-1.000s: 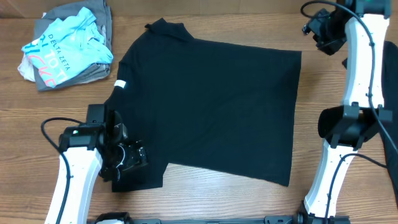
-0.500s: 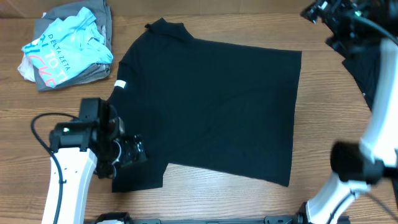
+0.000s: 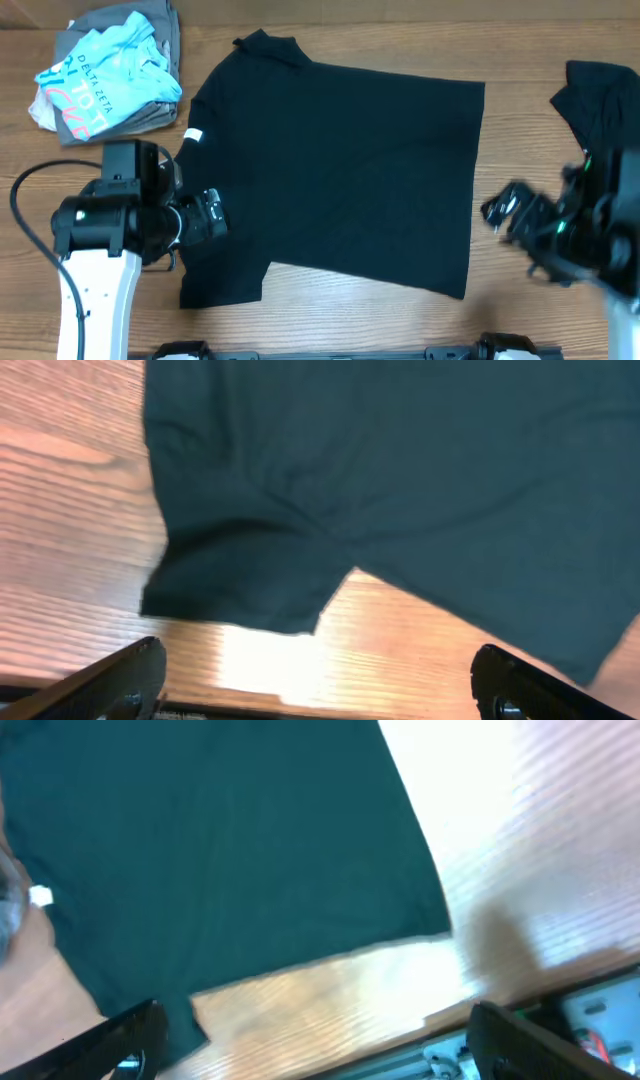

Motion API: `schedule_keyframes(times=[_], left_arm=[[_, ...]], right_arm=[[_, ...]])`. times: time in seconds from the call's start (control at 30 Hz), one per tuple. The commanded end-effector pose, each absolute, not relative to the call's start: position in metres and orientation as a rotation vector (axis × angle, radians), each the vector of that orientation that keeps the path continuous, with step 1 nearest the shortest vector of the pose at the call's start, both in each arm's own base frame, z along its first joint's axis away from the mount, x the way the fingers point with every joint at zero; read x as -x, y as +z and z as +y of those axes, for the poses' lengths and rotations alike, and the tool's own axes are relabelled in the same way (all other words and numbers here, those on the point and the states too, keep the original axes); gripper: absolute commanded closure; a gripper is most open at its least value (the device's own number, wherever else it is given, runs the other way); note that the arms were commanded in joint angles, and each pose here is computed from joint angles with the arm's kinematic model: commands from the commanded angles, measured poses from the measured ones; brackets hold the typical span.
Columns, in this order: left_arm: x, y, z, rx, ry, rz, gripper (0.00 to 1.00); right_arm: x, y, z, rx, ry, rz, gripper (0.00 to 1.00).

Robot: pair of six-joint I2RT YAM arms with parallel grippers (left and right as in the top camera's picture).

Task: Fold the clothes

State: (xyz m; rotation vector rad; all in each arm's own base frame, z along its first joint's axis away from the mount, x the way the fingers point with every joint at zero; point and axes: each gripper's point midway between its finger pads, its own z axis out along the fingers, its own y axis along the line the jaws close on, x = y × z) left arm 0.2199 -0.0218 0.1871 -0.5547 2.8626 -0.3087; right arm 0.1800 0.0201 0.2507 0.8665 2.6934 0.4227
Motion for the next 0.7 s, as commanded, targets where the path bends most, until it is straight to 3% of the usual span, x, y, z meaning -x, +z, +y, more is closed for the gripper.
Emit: schedule_keyframes(times=[0.0, 0.27, 0.5, 0.67], left_arm=[[-0.228, 0.168, -0.001, 0.659, -0.187, 2.917, 0.0], [-0.22, 0.137, 0.032, 0.825, -0.184, 3.066, 0.05], [-0.207, 0.123, 0.041, 0.94, -0.217, 3.114, 0.07], [-0.199, 0.084, 0.032, 0.944, -0.283, 3.129, 0.06]], right_arm=[[-0.148, 0.207, 0.032, -0.932, 0.493, 2.734, 0.0], [-0.117, 0.152, 0.045, -0.913, 0.544, 2.887, 0.0], [-0.127, 0.151, 0.045, -0.857, 0.557, 2.86, 0.0], [-0.132, 0.154, 0.048, -0.841, 0.594, 2.838, 0.0]])
